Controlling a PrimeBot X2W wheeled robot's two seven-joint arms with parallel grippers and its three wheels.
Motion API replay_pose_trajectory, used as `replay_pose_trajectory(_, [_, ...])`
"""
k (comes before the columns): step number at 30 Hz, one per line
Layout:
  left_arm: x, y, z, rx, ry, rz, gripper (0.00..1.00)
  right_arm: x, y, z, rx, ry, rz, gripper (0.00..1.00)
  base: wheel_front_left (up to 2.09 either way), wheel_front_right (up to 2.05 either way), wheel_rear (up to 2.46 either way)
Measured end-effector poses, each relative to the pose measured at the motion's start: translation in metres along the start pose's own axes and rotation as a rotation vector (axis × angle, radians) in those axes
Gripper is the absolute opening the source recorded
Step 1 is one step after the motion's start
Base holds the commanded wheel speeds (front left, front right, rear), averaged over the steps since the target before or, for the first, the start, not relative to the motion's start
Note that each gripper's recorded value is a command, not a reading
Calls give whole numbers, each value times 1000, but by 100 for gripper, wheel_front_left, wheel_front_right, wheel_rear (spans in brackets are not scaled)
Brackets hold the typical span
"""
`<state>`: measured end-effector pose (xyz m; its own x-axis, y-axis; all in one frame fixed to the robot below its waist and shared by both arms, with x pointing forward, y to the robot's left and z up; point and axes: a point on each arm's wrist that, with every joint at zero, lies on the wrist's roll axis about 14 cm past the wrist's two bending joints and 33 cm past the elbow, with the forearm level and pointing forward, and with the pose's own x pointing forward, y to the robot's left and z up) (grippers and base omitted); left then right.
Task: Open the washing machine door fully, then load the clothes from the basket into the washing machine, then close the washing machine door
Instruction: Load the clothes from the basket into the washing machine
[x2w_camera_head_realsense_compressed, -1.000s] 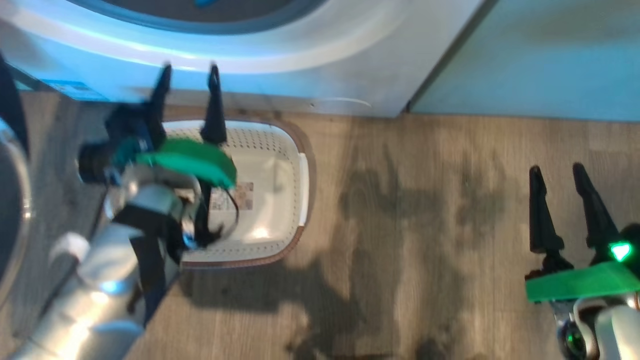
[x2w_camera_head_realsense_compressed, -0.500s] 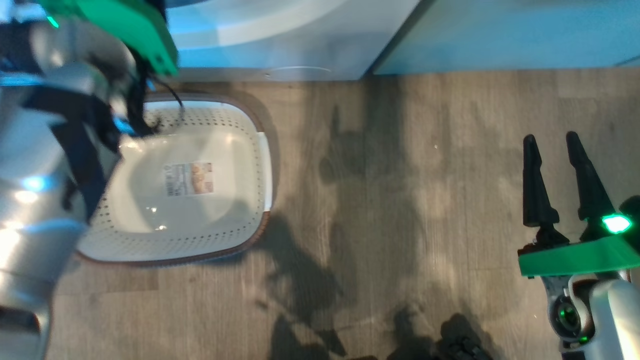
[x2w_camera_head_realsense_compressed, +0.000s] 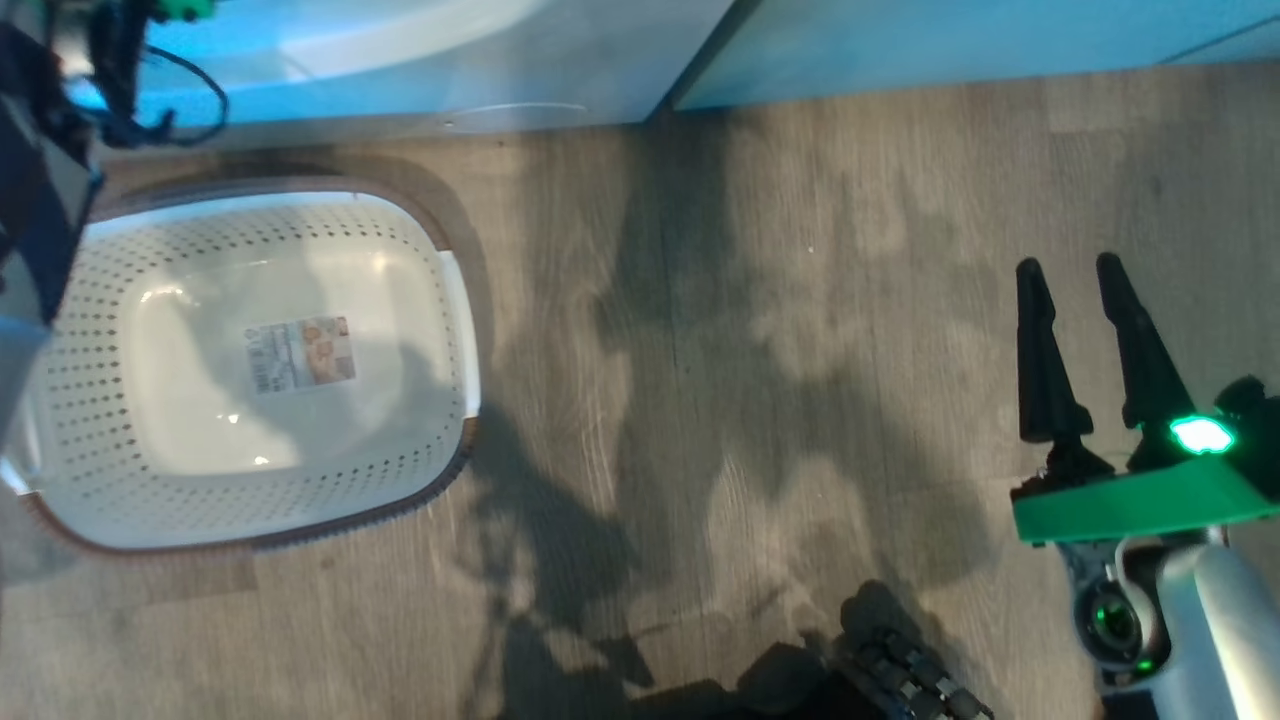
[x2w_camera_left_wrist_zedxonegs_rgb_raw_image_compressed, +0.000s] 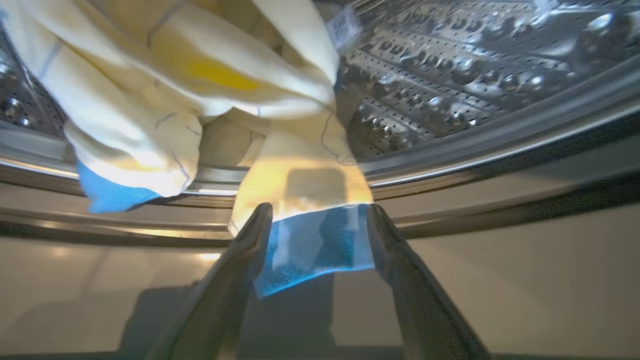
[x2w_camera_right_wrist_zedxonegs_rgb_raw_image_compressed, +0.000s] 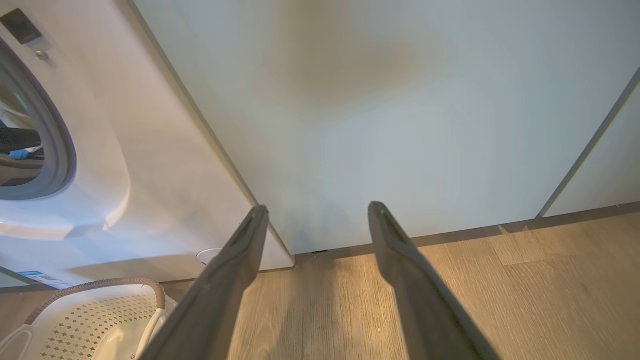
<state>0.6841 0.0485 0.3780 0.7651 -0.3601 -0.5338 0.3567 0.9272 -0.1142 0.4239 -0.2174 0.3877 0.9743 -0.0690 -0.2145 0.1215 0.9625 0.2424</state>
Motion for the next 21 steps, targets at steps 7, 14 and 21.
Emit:
replay_pose_trajectory(7, [19,12,-27,-20,104,42,100,6,-7,0,-2,-2,-16,100,0,0,0])
replay_pose_trajectory(14, [25,18,-26,-32,136,64,21,6,-10,-4,2,9,-26,100,0,0,0])
replay_pose_trajectory(21, [25,21,-26,-29,152,68,0,8,-8,-6,5,12,-20,100,0,0,0])
